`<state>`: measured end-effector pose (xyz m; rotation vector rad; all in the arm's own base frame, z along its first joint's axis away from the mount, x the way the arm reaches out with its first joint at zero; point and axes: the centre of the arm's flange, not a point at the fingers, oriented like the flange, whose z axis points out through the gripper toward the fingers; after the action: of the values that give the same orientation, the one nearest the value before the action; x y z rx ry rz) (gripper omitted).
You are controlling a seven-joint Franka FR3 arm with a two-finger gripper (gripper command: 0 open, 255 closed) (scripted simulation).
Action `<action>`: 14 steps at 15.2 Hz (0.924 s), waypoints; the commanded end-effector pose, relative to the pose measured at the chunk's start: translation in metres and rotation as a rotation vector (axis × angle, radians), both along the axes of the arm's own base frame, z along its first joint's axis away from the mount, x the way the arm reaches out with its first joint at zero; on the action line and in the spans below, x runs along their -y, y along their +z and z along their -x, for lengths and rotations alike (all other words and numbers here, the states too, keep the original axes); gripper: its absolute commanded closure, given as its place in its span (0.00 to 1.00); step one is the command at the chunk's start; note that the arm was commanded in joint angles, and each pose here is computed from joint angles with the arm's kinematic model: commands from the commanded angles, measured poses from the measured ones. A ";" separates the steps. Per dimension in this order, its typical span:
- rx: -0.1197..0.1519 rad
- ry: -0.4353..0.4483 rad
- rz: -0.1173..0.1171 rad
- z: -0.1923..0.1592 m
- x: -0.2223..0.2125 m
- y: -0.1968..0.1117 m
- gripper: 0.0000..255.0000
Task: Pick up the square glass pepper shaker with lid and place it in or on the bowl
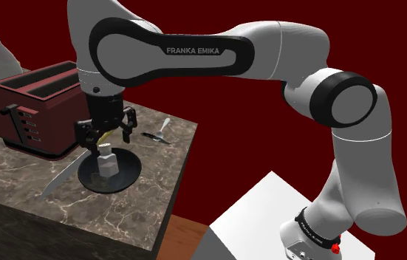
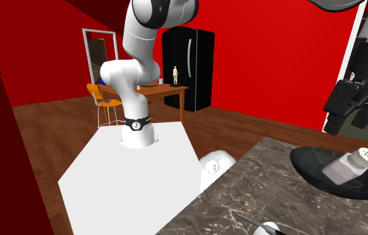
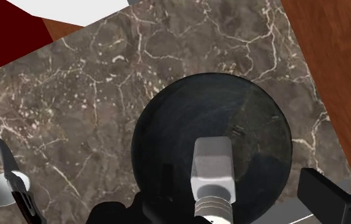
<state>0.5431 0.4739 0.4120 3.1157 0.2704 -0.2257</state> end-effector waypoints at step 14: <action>0.000 0.000 0.000 -0.007 -0.001 0.049 0.00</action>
<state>0.5502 0.4748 0.4615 3.1158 0.2704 -0.2256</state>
